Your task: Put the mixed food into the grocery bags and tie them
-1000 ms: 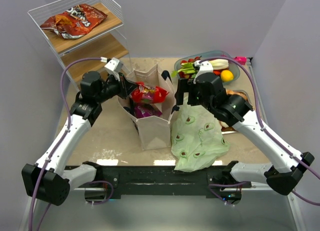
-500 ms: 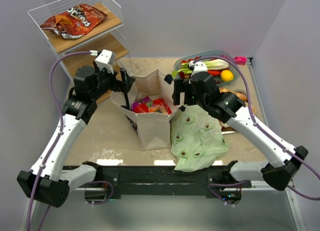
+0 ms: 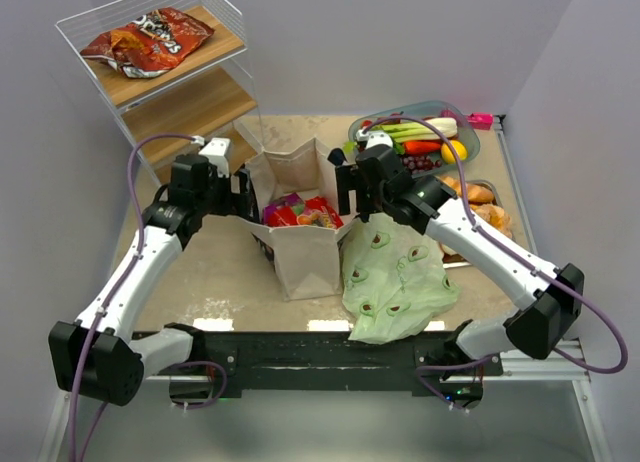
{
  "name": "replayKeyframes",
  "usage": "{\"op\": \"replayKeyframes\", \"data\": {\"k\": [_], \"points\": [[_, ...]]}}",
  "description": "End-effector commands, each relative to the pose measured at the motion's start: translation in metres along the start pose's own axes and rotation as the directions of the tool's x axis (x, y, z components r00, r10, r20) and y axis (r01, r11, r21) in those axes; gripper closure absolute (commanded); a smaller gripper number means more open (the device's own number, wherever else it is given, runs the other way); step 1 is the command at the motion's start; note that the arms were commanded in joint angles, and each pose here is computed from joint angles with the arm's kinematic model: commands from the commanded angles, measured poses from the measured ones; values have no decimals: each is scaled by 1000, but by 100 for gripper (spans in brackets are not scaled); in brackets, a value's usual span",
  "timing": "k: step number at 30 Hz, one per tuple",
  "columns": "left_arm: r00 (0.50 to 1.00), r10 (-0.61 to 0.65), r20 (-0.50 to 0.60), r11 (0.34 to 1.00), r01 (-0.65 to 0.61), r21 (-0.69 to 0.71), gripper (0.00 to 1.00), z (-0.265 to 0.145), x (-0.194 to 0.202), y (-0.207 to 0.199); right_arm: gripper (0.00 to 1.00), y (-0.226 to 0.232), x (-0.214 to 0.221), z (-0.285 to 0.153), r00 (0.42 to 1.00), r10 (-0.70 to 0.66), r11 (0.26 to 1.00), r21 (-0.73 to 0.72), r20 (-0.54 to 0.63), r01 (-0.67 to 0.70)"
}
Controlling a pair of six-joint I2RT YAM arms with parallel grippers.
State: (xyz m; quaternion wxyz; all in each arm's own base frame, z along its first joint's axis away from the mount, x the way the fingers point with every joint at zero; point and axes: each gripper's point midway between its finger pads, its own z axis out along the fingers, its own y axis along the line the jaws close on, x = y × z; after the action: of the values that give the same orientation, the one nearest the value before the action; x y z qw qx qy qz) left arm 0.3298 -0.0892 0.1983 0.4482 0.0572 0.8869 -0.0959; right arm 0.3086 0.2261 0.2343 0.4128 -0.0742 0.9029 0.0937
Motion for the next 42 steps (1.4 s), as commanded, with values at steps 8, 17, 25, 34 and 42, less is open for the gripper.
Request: {"op": "replayKeyframes", "data": {"k": [8,17,25,34,42], "points": [[986,-55,159,980,22,199,90,-6,-38,-25,94,9,-34,-1,995,-38,998,-51,87,42],[912,-68,404,939,-78,334,100,-71,-127,-60,100,36,-71,-51,980,24,977,-212,195,18],[980,-54,194,964,1,267,57,-17,-86,-42,99,27,-28,-17,997,4,988,-152,77,8],[870,125,477,986,-164,41,20,-94,-216,-29,22,24,-31,-24,995,8,988,-151,100,8],[823,258,507,915,-39,-402,0,-128,-307,45,7,20,-25,-29,995,24,989,-149,96,-10]]}}
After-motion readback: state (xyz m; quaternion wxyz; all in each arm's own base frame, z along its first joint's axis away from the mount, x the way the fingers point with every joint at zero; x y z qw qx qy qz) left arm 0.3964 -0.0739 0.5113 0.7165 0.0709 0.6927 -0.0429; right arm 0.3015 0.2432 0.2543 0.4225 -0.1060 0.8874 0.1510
